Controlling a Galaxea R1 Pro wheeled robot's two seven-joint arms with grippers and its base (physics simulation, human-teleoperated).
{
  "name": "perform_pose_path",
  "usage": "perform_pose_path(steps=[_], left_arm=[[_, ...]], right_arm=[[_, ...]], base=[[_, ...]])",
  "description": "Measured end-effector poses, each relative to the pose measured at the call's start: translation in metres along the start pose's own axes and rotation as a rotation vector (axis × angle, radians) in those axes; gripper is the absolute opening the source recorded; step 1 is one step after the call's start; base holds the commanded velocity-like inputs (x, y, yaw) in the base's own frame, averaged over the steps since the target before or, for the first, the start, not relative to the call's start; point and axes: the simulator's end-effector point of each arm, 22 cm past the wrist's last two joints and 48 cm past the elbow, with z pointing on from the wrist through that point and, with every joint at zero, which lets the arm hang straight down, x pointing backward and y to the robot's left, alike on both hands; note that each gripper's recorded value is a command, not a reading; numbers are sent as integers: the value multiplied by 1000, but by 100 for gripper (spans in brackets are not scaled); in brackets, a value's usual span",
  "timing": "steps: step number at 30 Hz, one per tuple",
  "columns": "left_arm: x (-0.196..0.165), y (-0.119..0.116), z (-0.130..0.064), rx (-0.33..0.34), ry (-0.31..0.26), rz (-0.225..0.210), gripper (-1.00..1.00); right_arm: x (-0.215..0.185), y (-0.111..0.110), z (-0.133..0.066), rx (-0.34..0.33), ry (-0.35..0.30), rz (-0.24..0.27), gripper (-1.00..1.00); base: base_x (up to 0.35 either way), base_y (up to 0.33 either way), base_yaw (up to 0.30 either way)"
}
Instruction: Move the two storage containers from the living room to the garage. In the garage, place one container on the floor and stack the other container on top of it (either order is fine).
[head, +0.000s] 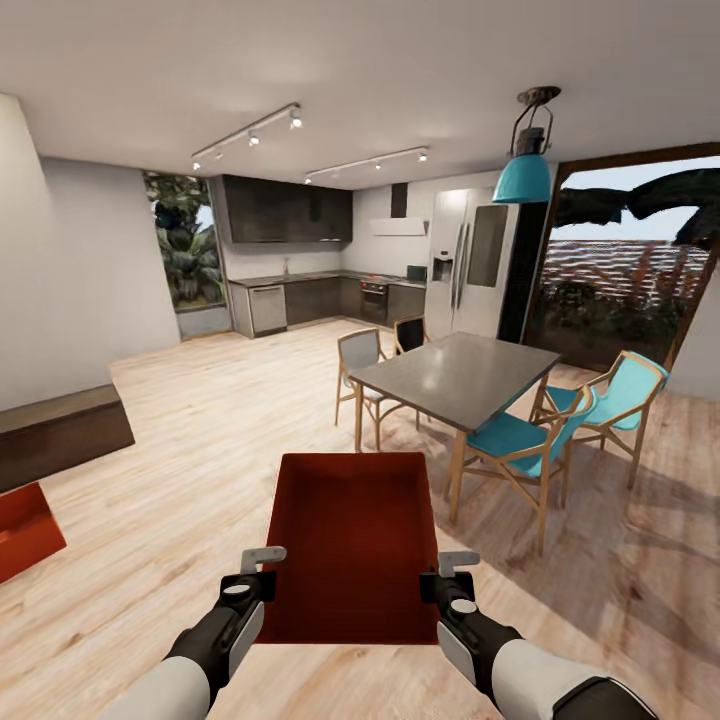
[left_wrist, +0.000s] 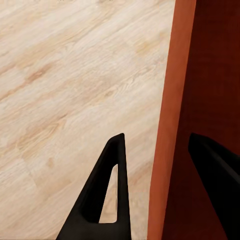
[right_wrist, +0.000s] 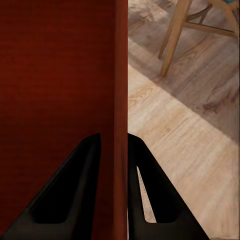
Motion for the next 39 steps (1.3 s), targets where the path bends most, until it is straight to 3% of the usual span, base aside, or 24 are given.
perform_pose_path(steps=[39], left_arm=[[1,0,0,0,2,0,-100]], right_arm=[[0,-1,0,0,0,-1,-100]], base=[[0,0,-282]])
